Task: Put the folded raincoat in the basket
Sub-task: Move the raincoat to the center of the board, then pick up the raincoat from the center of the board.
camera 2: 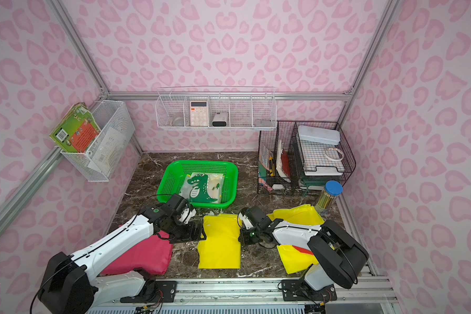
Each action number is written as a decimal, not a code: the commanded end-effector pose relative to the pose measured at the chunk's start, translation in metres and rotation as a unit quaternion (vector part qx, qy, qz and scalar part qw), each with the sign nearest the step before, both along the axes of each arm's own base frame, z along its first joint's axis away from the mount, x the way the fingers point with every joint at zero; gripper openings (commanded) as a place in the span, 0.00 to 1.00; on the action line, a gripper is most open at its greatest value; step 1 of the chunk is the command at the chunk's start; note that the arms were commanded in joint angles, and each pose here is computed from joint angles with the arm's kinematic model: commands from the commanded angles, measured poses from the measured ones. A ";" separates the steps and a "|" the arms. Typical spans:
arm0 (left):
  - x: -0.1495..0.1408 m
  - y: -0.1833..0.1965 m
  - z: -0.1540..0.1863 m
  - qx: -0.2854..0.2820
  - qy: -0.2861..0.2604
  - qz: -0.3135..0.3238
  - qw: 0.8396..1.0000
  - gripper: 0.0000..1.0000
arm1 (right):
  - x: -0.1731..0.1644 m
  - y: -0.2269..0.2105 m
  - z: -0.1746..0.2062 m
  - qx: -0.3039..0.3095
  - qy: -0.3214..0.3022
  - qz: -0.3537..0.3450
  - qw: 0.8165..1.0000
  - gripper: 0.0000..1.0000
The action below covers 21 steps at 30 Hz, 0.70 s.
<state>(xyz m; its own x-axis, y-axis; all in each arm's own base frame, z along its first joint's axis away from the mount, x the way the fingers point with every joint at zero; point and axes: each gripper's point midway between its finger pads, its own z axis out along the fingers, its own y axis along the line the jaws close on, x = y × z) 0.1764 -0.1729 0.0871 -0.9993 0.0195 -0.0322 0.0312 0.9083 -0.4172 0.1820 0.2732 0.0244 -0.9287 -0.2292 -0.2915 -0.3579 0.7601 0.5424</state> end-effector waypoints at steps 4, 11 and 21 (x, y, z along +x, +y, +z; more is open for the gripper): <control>0.008 -0.017 -0.018 -0.024 -0.002 -0.004 1.000 0.94 | 0.001 -0.012 -0.005 -0.023 -0.004 0.000 1.000 0.00; 0.010 -0.022 -0.040 -0.031 0.005 -0.003 0.999 0.79 | 0.001 -0.011 -0.007 -0.022 -0.001 0.003 1.000 0.00; 0.017 -0.037 -0.056 -0.058 0.009 -0.009 0.998 0.48 | 0.000 -0.012 -0.007 -0.026 0.000 0.005 1.000 0.00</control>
